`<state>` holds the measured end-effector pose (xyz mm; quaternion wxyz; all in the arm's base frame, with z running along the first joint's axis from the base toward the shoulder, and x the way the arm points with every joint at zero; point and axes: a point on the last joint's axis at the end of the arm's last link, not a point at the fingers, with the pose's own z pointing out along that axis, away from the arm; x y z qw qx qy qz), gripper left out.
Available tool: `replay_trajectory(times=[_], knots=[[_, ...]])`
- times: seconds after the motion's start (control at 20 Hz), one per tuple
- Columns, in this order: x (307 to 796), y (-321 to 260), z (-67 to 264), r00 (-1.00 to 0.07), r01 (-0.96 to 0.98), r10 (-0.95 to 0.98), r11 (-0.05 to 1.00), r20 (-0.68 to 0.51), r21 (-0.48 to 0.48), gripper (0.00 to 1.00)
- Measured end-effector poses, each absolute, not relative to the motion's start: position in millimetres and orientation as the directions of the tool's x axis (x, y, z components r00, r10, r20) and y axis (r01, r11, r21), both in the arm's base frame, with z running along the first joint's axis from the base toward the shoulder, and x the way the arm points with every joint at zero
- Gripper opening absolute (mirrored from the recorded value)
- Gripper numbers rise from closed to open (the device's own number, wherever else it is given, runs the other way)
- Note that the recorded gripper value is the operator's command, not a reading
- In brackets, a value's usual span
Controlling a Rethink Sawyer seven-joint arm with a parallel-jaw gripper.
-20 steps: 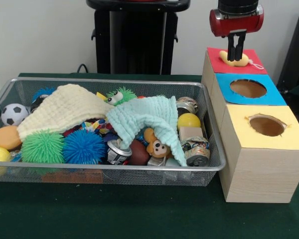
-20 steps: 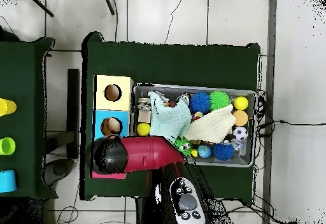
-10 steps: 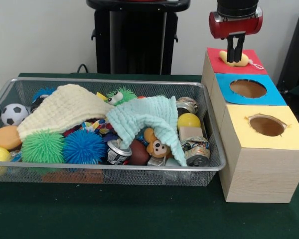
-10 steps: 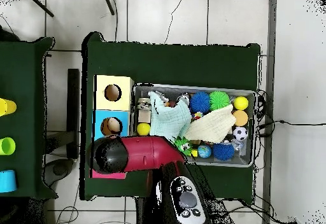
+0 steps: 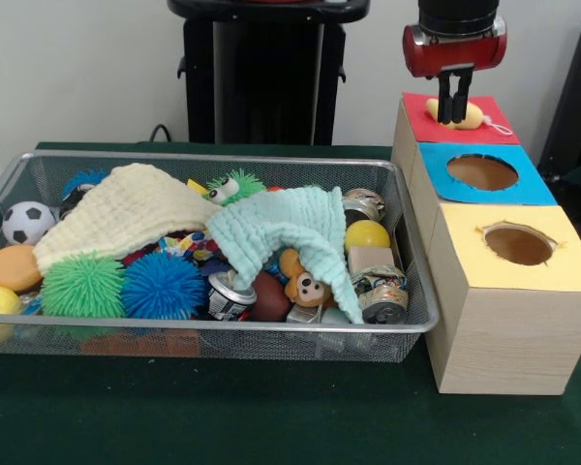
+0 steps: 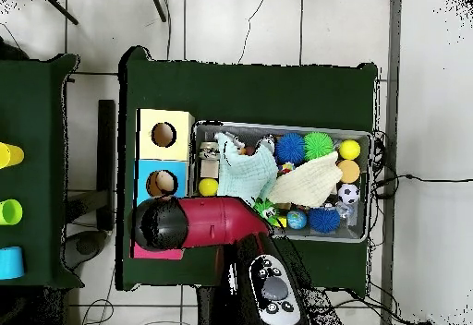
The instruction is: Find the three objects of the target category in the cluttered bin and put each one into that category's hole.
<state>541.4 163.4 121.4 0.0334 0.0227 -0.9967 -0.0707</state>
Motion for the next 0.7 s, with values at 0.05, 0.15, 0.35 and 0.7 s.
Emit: replay_trajectory(times=[0.05, 0.15, 0.35, 0.7], knots=[[542, 163, 121, -0.997, -0.04, -0.05, 0.989, 0.063, 0.142, 0.0], [542, 163, 122, -0.997, -0.041, -0.05, 0.989, 0.061, 0.142, 0.0], [545, 163, 129, -0.998, -0.043, -0.05, 0.989, 0.046, 0.138, 0.0], [554, 161, 155, -0.999, -0.05, -0.049, 0.991, -0.011, 0.124, 0.0]])
